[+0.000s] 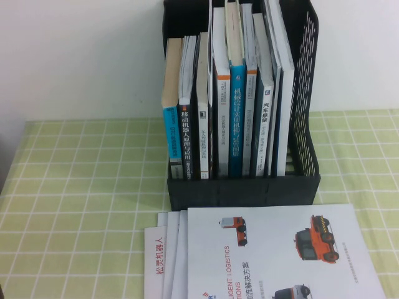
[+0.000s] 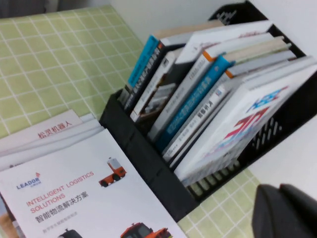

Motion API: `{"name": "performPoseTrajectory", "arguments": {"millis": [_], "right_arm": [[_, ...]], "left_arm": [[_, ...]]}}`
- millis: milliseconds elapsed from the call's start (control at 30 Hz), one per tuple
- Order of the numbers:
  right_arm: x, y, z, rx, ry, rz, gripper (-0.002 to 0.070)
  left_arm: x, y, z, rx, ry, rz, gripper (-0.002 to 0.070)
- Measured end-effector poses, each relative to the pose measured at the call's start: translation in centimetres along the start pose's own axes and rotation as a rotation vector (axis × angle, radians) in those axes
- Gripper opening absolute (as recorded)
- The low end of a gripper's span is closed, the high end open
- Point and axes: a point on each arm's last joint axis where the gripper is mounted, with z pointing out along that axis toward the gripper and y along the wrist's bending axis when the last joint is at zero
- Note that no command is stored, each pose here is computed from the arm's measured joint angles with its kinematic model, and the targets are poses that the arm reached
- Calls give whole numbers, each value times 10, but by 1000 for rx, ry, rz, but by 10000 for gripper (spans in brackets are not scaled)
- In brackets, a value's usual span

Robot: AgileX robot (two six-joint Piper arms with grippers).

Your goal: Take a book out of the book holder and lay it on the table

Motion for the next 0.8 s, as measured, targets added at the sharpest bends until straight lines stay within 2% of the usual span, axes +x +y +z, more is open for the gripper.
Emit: {"name": "performPoseTrajectory", "arguments": {"millis": [100,233,367,800], "right_arm": [[45,17,12,21,-6,42,-1],[97,43,36,-10,64,77,-1],[130,62,55,-36,80,52,-1],[140,66,63,-1,70,12,-2]], "left_arm": [[8,4,6,-22,12,61,-3],[13,7,12,-42,13,136,-3],[15,9,16,-52,0,171,-3],[19,12,16,-77,33,183,-3]]}}
